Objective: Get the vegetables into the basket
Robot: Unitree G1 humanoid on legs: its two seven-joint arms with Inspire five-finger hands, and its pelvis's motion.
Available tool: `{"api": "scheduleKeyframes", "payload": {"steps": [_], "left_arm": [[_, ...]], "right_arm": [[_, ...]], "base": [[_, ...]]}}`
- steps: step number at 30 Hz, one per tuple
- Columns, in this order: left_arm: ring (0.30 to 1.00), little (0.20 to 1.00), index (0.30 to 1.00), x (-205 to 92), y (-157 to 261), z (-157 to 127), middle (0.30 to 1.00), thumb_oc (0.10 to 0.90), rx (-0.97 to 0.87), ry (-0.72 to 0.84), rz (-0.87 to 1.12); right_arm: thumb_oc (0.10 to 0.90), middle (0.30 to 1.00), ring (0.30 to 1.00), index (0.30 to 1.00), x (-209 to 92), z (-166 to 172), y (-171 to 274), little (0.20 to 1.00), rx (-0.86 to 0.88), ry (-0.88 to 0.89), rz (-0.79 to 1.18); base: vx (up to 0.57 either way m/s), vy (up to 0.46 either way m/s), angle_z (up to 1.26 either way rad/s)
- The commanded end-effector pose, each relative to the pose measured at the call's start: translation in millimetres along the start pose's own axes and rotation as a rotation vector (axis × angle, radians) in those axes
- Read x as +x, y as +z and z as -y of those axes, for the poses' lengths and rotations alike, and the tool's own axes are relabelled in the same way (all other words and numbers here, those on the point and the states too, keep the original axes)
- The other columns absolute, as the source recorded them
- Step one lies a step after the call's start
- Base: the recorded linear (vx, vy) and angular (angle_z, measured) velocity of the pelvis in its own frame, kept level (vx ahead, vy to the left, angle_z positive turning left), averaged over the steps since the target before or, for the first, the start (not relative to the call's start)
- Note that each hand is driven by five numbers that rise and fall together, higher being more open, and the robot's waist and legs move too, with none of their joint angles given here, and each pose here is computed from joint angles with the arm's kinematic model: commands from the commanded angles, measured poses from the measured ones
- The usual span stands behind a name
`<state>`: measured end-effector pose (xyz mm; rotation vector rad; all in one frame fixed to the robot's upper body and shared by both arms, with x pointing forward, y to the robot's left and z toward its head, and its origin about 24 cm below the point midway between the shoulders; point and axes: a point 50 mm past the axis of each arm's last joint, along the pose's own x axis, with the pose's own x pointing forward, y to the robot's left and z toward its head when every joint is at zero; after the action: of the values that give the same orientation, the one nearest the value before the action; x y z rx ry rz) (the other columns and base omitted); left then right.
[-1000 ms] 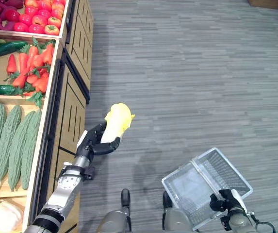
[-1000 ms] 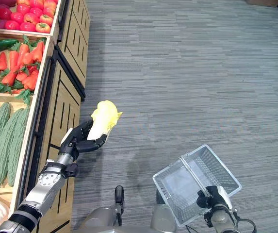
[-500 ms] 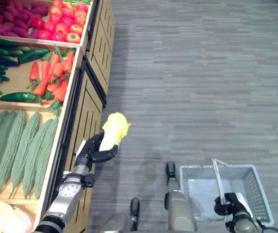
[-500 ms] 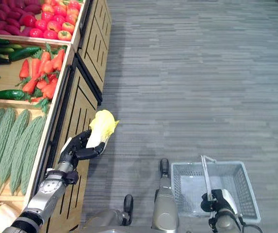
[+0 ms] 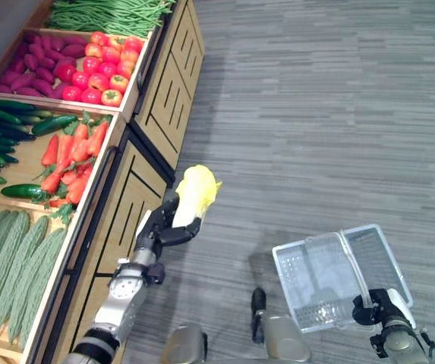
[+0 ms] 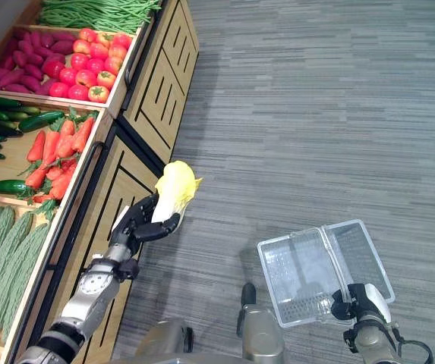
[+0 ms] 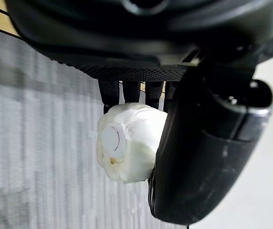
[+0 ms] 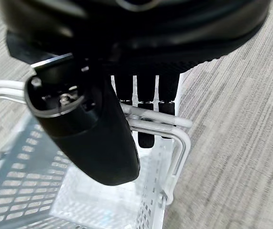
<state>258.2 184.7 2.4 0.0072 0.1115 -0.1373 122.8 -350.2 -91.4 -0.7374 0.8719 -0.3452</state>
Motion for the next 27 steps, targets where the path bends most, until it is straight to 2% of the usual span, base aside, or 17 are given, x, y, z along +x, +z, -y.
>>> {"api": "scheduleKeyframes", "payload": {"steps": [1,8,13,17,27], "left_arm": [[0.300,0.300,0.300,11,49,-4,0.300,0.400,0.047,-0.005,0.231],[0.300,0.300,0.300,11,51,-8,0.300,0.400,0.088,-0.005,0.234],[0.300,0.300,0.300,5,49,-10,0.300,0.400,0.104,-0.029,0.226],[0.300,0.300,0.300,2,54,-20,0.300,0.400,0.130,-0.006,0.239],[0.300,0.300,0.300,0,57,-29,0.300,0.400,0.151,0.028,0.246]], "right_arm": [[0.400,0.300,0.300,0.300,-7,32,-26,0.300,0.012,-0.125,-0.055],[0.400,0.300,0.300,0.300,-9,14,-31,0.300,0.025,-0.090,-0.094],[0.400,0.300,0.300,0.300,-19,-3,-46,0.300,0.021,-0.026,-0.150],[0.400,0.300,0.300,0.300,-8,-15,-18,0.300,0.021,-0.002,-0.089],[0.400,0.300,0.300,0.300,2,-19,13,0.300,0.025,0.006,0.013]], "base": [[0.25,0.039,-0.03],[0.32,0.095,-0.38],[0.50,0.378,-0.85],[0.16,0.236,-0.46],[0.12,0.117,-0.05]]}}
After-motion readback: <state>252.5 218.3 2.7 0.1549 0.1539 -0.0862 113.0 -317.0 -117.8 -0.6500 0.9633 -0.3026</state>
